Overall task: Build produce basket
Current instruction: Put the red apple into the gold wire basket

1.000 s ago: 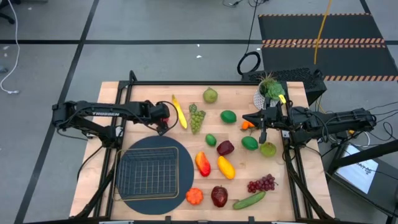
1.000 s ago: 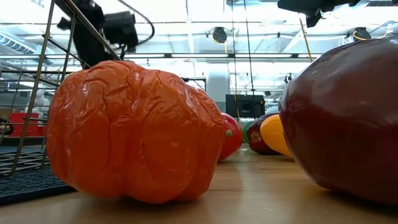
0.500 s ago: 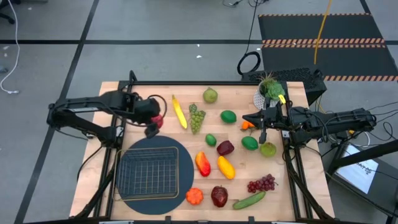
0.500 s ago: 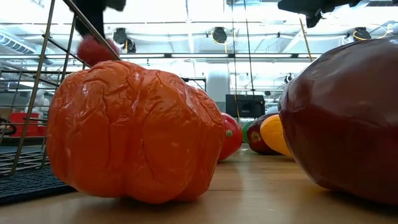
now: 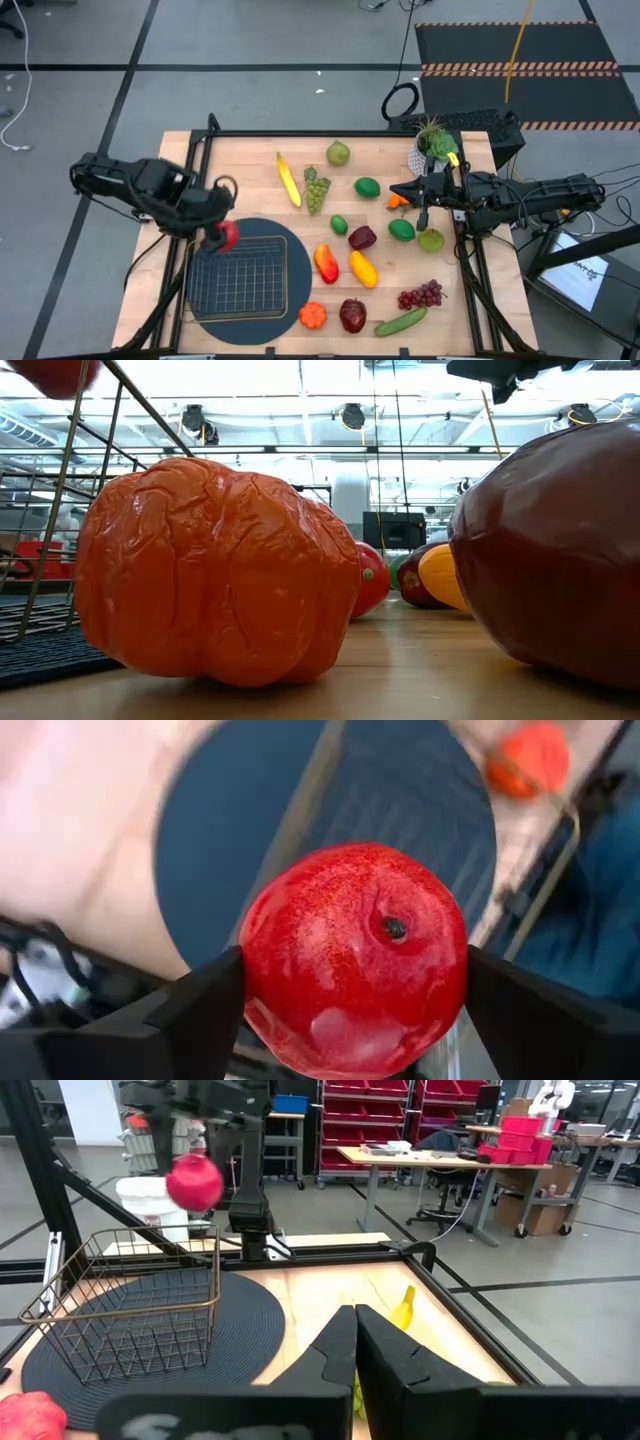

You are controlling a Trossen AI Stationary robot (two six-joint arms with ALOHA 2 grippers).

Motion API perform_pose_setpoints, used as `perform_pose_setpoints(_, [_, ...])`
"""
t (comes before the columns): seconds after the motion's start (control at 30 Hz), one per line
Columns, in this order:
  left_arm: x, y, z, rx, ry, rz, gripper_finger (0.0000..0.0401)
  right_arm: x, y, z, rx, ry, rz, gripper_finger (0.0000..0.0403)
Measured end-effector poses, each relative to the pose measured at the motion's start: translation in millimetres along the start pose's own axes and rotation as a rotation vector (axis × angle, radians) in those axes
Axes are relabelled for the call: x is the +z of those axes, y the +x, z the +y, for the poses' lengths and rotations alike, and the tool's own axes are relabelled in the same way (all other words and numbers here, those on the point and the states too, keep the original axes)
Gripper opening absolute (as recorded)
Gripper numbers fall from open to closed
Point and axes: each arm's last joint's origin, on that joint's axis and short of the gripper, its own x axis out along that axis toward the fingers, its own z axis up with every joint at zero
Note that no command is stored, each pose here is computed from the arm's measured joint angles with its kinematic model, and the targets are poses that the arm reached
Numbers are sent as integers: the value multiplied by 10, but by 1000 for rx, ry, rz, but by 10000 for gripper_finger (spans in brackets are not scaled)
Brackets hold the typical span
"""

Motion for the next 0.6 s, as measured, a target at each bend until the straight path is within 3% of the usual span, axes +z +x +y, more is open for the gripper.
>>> perform_pose_setpoints(0.23, [-265, 304, -130, 88, -17, 116, 335, 0, 1, 0, 0, 7, 0, 0])
perform_pose_setpoints(0.6, [-524, 856, -21, 273, -31, 241, 336, -5, 8, 3, 1, 32, 4, 0])
